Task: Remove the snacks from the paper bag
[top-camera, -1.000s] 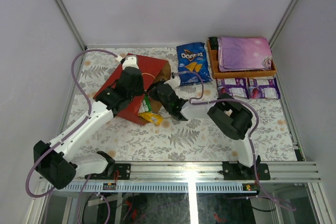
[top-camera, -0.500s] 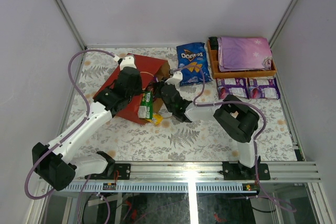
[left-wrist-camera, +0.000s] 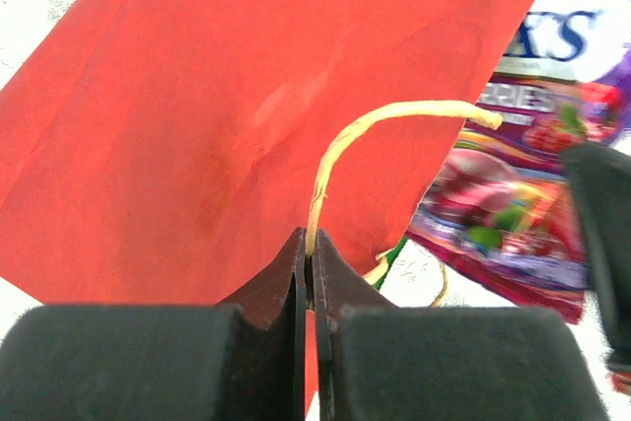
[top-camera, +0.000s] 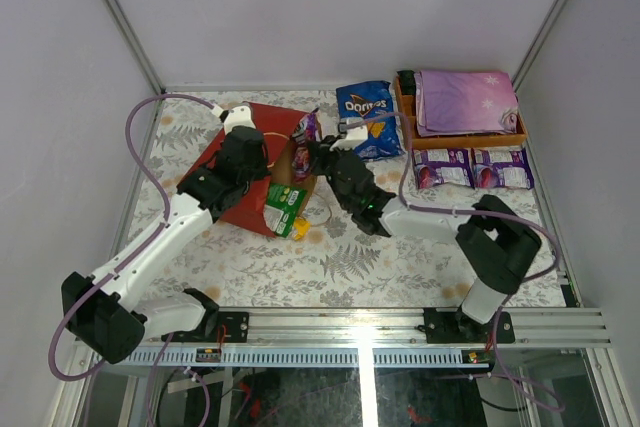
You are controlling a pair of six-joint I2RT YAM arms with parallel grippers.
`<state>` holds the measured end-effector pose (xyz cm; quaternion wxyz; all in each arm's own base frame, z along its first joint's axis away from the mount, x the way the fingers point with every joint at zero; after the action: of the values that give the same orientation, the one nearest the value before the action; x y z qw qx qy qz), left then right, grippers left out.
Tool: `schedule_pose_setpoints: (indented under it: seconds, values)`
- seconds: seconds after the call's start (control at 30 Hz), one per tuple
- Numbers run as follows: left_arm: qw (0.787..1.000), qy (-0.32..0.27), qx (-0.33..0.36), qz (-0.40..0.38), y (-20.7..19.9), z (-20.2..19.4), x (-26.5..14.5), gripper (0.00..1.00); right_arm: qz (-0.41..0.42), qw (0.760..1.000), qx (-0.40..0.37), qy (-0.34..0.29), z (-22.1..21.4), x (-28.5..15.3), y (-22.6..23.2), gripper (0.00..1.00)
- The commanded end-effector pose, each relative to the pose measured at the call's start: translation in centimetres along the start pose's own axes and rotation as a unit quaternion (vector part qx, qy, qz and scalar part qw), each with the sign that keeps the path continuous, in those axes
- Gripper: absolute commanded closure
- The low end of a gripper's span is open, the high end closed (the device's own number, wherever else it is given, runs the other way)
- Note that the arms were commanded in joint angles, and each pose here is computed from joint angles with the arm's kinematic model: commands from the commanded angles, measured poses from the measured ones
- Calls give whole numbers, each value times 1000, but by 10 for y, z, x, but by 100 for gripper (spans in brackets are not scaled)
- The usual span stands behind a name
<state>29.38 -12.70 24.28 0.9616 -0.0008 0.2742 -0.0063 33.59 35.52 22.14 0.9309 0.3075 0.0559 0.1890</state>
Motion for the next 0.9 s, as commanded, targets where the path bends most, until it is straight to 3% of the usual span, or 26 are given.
schedule_pose_setpoints:
  seconds: [0.0,0.13,0.23,0.37,0.5,0.53,0.6,0.63,0.67,0.83,0.87]
  values:
    - [999,-7,-9,30,9,5,2,100,30,997,61,-47,64,-17,10,100]
    - [999,-6,-14,47,13,5,4,100,6,995,101,-18,66,-44,-19,100]
    - [999,-5,-15,46,12,5,5,100,-81,982,166,-42,66,-71,-64,100]
    - [999,-6,-18,39,10,7,4,100,-181,939,284,-62,47,-107,-126,100]
    - [999,-7,-18,32,8,8,4,100,-272,905,323,-47,13,-120,-162,97]
    - [999,-7,-18,31,8,7,5,100,-286,905,314,-32,5,-120,-165,79]
    - [999,-7,-16,33,9,7,4,100,-302,907,294,3,-8,-120,-168,19]
    - [999,-8,-16,32,8,8,4,100,-308,907,286,16,-13,-121,-169,4]
    - [999,-8,-16,33,9,8,4,100,-309,909,278,26,-16,-121,-169,0]
    - [999,-5,-15,32,8,7,6,100,-306,926,222,8,12,-130,-165,0]
    - [999,-5,-15,31,7,7,6,100,-302,931,205,2,20,-131,-163,5]
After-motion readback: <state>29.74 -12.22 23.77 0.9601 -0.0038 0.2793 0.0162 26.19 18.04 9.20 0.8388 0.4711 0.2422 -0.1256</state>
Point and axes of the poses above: each gripper's point midway between its finger pads, its own x axis out along the fingers, its own y axis along the line the jaws close on, z = x × y, the point moved 4 cm from there along -x, back along the fingers, and after that the axes turned 11 degrees about x, right-handed, at the moved point
